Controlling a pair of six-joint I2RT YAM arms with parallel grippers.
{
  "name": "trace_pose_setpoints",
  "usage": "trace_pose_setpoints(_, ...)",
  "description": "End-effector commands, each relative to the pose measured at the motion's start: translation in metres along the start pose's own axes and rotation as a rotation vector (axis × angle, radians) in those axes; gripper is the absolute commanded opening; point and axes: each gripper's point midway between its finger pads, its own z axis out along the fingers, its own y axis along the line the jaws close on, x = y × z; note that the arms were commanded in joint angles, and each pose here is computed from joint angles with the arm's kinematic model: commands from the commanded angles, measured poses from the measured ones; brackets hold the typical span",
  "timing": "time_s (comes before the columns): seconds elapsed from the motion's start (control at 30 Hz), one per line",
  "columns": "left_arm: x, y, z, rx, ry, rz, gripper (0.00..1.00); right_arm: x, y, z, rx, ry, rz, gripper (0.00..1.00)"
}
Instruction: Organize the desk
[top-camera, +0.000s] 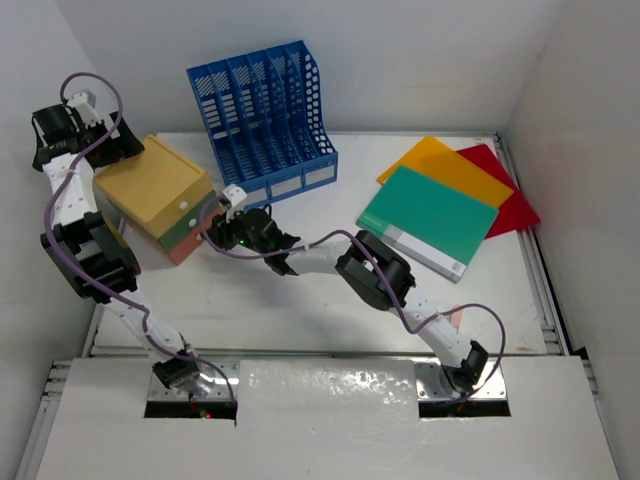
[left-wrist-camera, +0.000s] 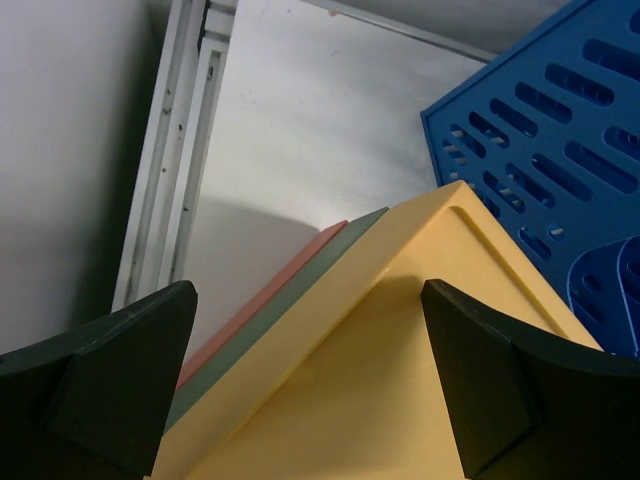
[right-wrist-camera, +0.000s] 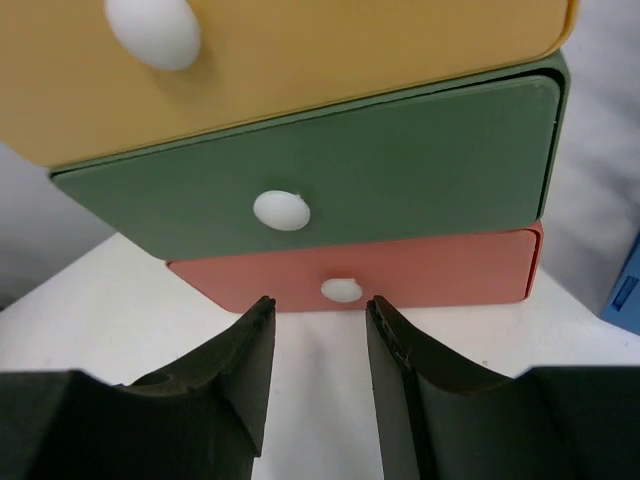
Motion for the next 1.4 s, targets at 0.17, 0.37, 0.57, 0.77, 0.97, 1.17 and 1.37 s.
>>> trace_pose_setpoints(0.17,0.057,-0.017,0.005,0.031,0.133,0.064,0.89,0.016,-0.01,0.007,0.021,0.068,-0.102,0.41)
trace_pose_setpoints(0.37,0.082,-0.031,0.001,0.071,0.185,0.105,0.88,0.017,-0.01,0.003,0.029,0.066,-0.101,0.42)
trace_pose_setpoints(0.57,0.099,-0.03,0.0,0.066,0.211,0.106,0.88,0.03,-0.019,0.019,0.043,0.077,-0.117,0.43)
trace_pose_setpoints(0.77,0.11,-0.034,-0.004,0.079,0.228,0.117,0.88,0.036,-0.017,0.015,0.0,0.055,-0.187,0.44)
trace_pose_setpoints(0.97,0.124,-0.041,-0.015,0.103,0.242,0.121,0.87,0.03,-0.023,0.014,0.021,-0.009,-0.283,0.44)
trace_pose_setpoints(1.17,0.131,-0.044,-0.022,0.106,0.248,0.13,0.87,0.026,-0.021,0.016,0.012,-0.04,-0.371,0.45)
trace_pose_setpoints(1.37,0.126,-0.041,-0.021,0.089,0.24,0.133,0.87,0.025,-0.022,0.019,0.015,-0.045,-0.386,0.45)
